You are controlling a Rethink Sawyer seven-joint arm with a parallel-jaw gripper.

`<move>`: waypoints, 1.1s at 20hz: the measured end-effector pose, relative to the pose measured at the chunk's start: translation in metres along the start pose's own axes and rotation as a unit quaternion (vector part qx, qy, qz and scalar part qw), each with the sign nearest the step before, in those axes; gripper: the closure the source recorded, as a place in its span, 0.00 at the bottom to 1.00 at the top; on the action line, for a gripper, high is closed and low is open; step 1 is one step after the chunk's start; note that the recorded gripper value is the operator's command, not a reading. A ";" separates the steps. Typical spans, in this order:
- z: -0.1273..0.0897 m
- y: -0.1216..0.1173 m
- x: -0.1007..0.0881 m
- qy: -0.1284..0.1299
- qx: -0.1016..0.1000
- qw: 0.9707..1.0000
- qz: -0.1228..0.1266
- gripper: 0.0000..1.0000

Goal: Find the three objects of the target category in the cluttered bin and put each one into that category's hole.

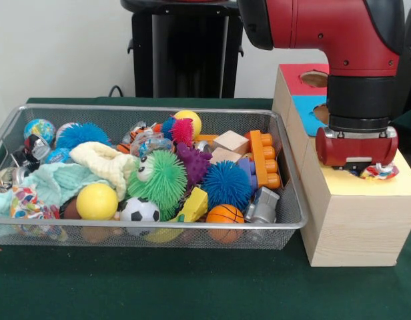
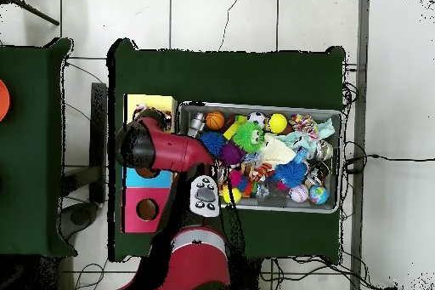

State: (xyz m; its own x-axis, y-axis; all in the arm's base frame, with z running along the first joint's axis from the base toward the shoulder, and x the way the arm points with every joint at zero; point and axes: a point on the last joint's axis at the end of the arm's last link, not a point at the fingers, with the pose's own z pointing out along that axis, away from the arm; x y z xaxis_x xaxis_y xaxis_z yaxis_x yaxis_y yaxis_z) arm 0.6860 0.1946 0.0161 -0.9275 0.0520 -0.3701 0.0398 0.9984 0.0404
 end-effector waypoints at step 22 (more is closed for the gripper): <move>-0.001 0.005 0.003 -0.001 0.008 1.000 -0.013 0.00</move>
State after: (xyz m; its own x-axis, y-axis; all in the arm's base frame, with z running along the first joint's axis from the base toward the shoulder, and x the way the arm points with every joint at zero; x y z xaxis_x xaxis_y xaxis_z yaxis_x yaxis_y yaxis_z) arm 0.6830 0.1998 0.0164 -0.9274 0.0262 -0.3733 0.0222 0.9996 0.0151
